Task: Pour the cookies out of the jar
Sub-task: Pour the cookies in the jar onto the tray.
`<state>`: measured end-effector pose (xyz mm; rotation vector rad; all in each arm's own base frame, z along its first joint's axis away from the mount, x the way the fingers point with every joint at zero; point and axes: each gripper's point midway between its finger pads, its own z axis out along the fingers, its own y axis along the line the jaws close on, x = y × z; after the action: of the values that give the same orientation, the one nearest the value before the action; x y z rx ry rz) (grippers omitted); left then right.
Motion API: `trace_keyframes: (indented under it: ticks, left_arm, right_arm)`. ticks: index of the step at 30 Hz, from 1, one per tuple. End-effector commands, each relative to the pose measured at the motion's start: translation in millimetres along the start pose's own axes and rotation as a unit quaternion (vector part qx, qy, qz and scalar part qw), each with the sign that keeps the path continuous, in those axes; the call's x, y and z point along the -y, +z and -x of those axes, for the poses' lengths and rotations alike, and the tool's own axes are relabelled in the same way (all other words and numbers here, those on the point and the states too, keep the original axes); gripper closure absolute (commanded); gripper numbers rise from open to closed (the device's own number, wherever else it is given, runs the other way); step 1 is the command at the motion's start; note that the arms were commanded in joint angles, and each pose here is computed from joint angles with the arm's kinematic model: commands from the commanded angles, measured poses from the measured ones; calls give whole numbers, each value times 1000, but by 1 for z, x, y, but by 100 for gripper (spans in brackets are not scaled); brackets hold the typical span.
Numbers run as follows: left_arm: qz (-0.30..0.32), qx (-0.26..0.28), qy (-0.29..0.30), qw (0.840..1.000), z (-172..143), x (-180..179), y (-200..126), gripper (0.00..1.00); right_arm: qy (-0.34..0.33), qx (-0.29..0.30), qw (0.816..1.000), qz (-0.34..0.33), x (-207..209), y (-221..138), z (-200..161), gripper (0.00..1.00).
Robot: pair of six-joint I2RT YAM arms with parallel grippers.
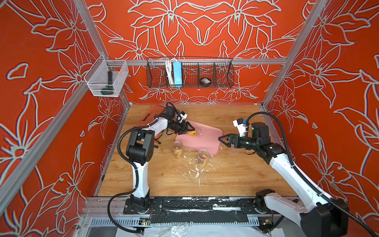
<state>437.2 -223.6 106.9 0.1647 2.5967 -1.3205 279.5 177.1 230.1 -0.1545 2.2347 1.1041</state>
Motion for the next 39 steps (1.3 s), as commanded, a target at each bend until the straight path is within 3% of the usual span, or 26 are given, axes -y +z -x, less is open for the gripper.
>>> trace_keyframes:
  ticks: [1, 4, 7, 10, 11, 13, 16, 19, 21, 24, 25, 27, 28, 30, 39]
  left_arm:
    - [-7, -8, 4, 1000, -3, 2, 2, 58]
    - [64, -2, 26, 998, 1, -6, -2, 58]
    - [-19, -15, 17, 1000, -5, 16, 1, 58]
    - [57, -6, 23, 998, -2, -4, 2, 58]
    - [37, -12, 24, 999, -5, 0, 4, 58]
    - [-91, -10, -19, 996, -8, 21, 0, 61]
    - [-5, 2, 9, 1000, -3, 5, -1, 61]
    - [-41, -16, -2, 999, -9, 11, 2, 61]
    - [-4, -6, 10, 1000, -6, 7, 0, 61]
    - [-26, -8, 10, 1000, -7, 14, -1, 61]
    - [-14, -6, 12, 1000, -6, 12, -1, 61]
    - [66, 1, 33, 997, -2, -2, -2, 61]
    - [63, -5, 42, 997, -4, 2, -1, 61]
    - [-32, -10, 15, 999, -8, 20, -1, 61]
    - [-75, 9, 1, 997, -6, 26, -10, 61]
  right_arm:
    - [0, 0, 1000, -8, 3, -2, -4, 1]
    - [1, -2, 1000, -8, 4, 0, -5, 1]
    - [4, -2, 1000, -8, 5, 1, -5, 1]
    - [6, -1, 1000, -5, 4, 1, -3, 1]
    - [7, -1, 1000, -4, 3, 1, -4, 1]
    - [4, -1, 1000, -7, 4, 0, -4, 1]
    - [2, -1, 1000, -11, 5, -1, -5, 1]
    - [-1, 1, 1000, -10, 4, -2, -5, 1]
    - [-1, 2, 1000, -10, 4, -1, -3, 1]
    - [3, 2, 1000, -6, 3, 0, -3, 1]
    - [3, 1, 1000, -7, 4, 0, -4, 1]
    - [4, 1, 1000, -9, 5, 0, -4, 1]
    - [4, 0, 1000, -9, 5, 0, -5, 1]
    - [4, 0, 1000, -10, 6, 0, -5, 1]
    - [1, -1, 1000, -11, 5, -2, -7, 2]
